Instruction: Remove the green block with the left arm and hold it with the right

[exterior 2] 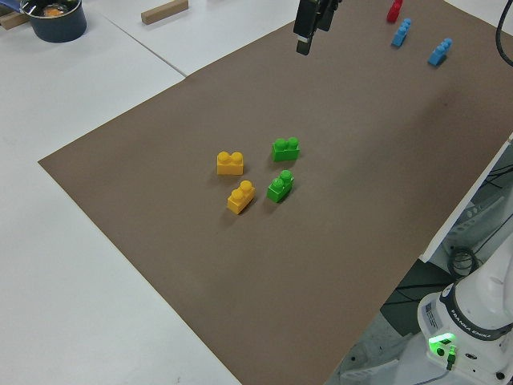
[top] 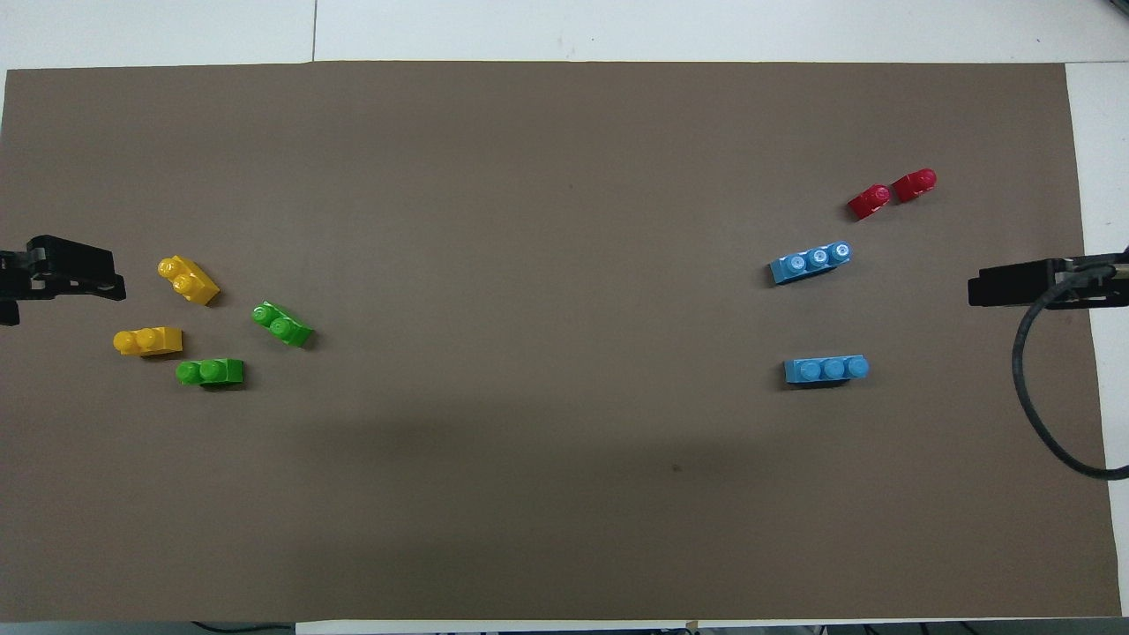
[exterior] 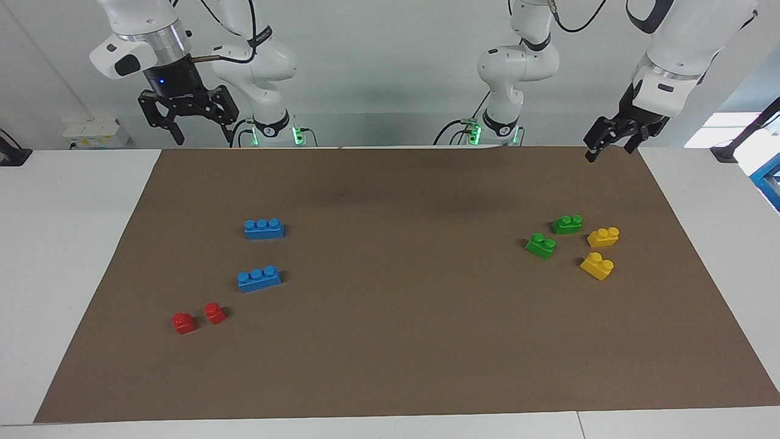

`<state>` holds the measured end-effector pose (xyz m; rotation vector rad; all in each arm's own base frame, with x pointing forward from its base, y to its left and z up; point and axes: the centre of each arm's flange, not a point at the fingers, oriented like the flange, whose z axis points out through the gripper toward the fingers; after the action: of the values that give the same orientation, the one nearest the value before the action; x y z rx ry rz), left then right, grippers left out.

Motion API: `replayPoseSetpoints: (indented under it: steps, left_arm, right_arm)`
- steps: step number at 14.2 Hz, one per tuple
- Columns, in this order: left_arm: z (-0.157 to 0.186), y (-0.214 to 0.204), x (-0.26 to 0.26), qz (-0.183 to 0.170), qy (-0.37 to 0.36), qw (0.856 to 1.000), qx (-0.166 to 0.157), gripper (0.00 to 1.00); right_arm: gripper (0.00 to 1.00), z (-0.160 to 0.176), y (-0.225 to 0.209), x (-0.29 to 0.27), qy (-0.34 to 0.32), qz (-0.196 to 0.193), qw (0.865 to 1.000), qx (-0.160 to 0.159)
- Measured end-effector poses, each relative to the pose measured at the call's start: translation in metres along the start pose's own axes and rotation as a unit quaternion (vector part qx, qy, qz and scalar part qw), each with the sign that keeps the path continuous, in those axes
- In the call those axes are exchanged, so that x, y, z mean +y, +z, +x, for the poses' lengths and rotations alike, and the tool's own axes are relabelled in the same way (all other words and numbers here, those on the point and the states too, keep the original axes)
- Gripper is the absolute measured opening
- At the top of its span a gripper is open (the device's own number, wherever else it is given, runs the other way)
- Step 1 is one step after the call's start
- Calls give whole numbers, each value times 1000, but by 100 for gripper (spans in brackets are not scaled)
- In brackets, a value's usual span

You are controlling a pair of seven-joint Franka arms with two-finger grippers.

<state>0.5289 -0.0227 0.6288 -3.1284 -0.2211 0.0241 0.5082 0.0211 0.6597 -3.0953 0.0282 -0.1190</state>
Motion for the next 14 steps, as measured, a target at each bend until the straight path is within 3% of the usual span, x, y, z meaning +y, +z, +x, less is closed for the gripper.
replayPoseSetpoints:
  steps: [5, 14]
  left_arm:
    - [9, 13, 2, 1, 19, 1000, -11, 100]
    - [10, 3, 3, 1, 21, 1000, -17, 100]
  right_arm:
    - [100, 19, 16, 15, 14, -3, 1000, -16]
    - [100, 17, 18, 14, 13, -4, 999, -32]
